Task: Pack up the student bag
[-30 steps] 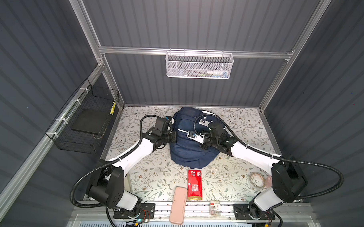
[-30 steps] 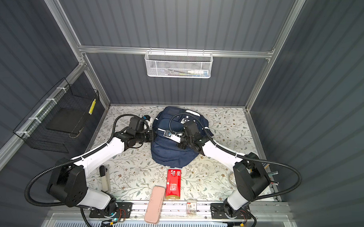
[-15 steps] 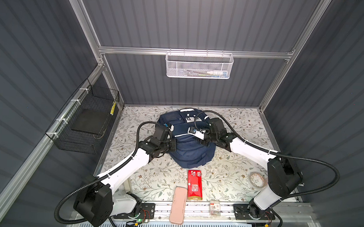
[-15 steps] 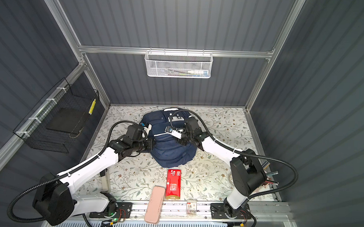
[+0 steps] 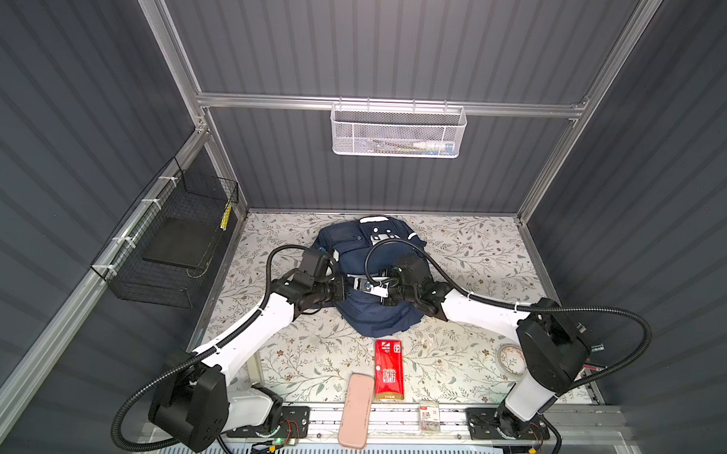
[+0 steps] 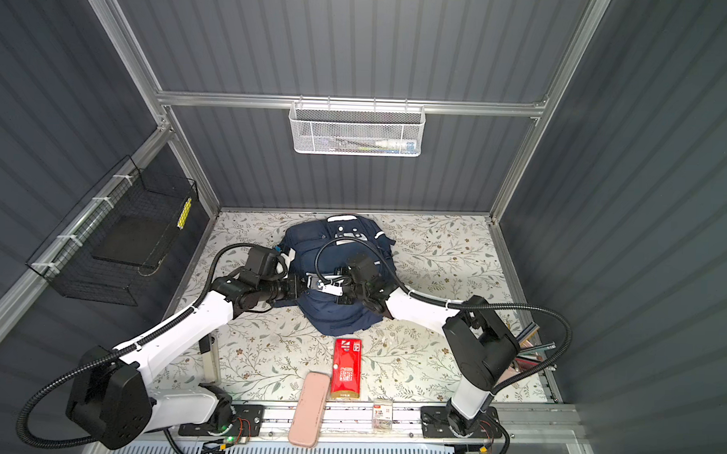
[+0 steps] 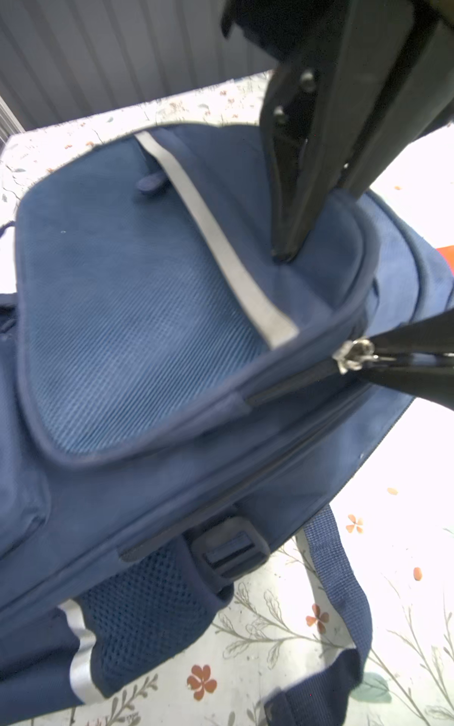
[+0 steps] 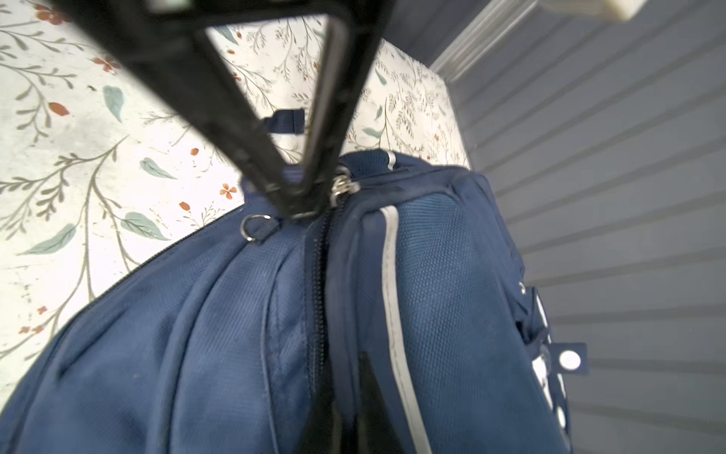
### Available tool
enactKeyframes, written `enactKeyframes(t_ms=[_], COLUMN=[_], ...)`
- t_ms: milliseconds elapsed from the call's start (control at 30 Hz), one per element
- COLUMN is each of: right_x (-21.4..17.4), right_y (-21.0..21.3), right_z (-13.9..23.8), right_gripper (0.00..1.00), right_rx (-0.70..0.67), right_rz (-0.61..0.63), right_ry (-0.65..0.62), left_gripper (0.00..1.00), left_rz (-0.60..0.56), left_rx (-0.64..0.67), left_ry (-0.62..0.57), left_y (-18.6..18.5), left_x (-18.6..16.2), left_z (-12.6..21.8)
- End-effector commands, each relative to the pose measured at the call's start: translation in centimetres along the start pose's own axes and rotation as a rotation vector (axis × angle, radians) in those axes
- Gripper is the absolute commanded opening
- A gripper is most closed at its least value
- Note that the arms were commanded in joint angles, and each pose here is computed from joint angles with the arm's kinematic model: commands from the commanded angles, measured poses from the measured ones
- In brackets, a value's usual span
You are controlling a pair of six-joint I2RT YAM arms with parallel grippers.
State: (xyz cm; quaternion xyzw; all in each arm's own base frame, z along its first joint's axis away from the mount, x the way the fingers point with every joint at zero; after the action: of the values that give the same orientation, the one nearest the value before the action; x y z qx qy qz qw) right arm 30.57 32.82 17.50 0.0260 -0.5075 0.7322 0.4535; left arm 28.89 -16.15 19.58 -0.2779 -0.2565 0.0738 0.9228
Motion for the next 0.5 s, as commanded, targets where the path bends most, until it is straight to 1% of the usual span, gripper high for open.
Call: enactKeyframes(t_ms=[0,67,167,267,367,400,467], right_x=[-3.4,-2.9,-2.9,-2.7,-2.9,-3.0,-3.1], right_y=[1.8,1.5,1.2,1.3,1.5,1.6,1.7], right_z=[1.5,2.0,2.2,2.4,2.3,2.3,2.2], right_gripper=[0.00,0.00,0.00,0.00,0.00,0.00,0.00], right_rx=[0.115,0.121,0.133,0.141,0.137,0.133,0.133], right_rz=[-0.045,-0.046,-0.042,-0.049,-0.049,-0.045,-0.044], right_ry=[0.069,0.022,0.020,0.012,0.013,0.016,0.017], left_gripper=[0.00,0.00,0.00,0.00,0.00,0.00,0.00], left_rz=[0.055,0.065,0.067,0.050,0.017,0.023,0.030], left_rx=[0.159,0.163,0.190,0.207,0.317,0.329,0.308], left_ry=[-0.133,-0.135,-0.177,-0.221,-0.260,-0.260,-0.271], left_y=[3.1,3.5,3.6,3.2,4.3,4.6,4.6], left_x=[4.1,5.0,6.7,8.0,8.8,9.1,9.2], left_z=[0.9,0.3,0.1,0.9,1.7,2.0,2.4])
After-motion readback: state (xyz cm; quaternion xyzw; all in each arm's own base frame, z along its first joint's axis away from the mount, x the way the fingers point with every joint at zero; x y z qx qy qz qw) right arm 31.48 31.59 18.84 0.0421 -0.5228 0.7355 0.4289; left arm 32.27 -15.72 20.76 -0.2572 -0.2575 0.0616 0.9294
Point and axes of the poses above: each gripper's point midway between its finger pads, its own z axis back along the fingers, its own y axis along the line the jaws close on, x = y × z, the point moved 5 cm from there along z, back along the fingers, and after that the axes turned 13 degrees about z, right-handed, at the moved point
